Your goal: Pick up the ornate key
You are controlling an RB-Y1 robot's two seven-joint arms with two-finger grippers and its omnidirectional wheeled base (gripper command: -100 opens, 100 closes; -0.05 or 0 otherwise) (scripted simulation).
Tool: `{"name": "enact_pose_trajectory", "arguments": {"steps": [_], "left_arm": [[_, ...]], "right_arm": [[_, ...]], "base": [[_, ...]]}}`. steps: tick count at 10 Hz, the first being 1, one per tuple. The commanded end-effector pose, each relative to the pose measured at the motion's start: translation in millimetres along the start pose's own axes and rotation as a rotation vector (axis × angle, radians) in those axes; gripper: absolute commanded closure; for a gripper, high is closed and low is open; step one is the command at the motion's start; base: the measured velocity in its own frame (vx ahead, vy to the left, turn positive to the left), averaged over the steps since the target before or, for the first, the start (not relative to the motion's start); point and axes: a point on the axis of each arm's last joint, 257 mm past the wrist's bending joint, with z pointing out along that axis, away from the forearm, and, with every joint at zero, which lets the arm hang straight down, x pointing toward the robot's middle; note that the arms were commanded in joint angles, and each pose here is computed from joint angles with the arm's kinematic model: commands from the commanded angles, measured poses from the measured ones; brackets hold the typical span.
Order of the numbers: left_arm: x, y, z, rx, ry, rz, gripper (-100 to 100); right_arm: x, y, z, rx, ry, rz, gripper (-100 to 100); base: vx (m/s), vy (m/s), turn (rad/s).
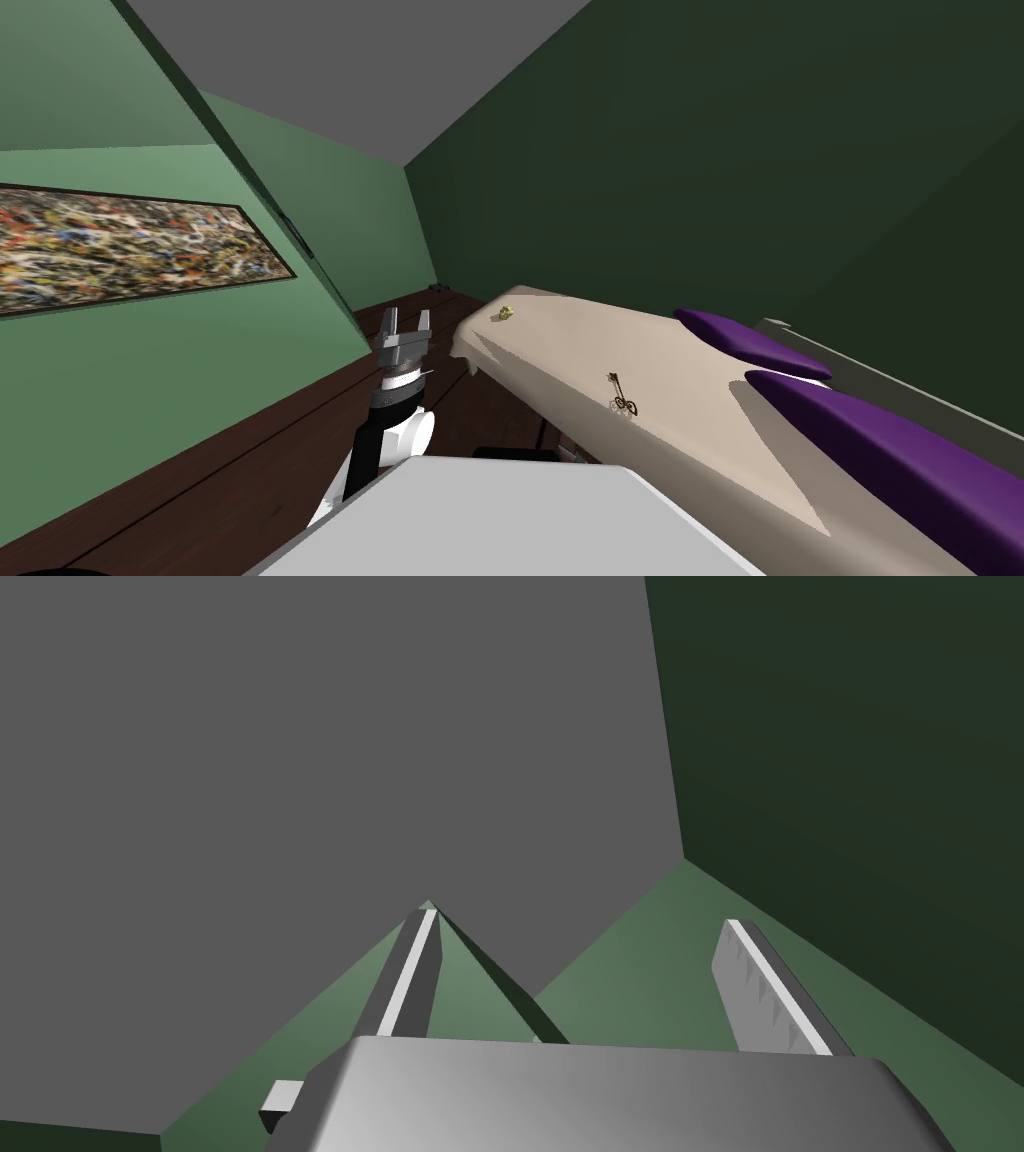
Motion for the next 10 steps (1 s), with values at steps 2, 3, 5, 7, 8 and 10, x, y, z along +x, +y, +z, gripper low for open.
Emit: {"name": "enact_pose_trajectory", "arguments": {"steps": [2,3,5,7,8,10], "left_arm": [[0.0,0,0.0,0.000,0.000,0.000,0],[0.0,0,0.0,0.000,0.000,0.000,0],[0.0,0,0.0,0.000,0.000,0.000,0],[0.0,0,0.0,0.000,0.000,0.000,0],[0.0,0,0.0,0.000,0.000,0.000,0],[0.0,0,0.0,0.000,0.000,0.000,0]], "right_arm": [[34,8,-16.7,-0.054,0.088,-0.140,-100],[57,12,-26.9,-0.090,0.142,-0.222,-100],[87,12,-46.0,-0.142,0.215,-0.341,-100],[109,11,-59.3,-0.187,0.266,-0.447,-100],[113,10,-63.7,-0.199,0.278,-0.478,-100],[137,5,-81.9,-0.250,0.333,-0.589,-100]], "base": [[0.087,0.011,-0.001],[0.109,0.003,0.003],[0.091,-0.012,0.002],[0.085,-0.017,0.007],[0.074,-0.015,0.002],[0.104,-0.018,0.009]]}}
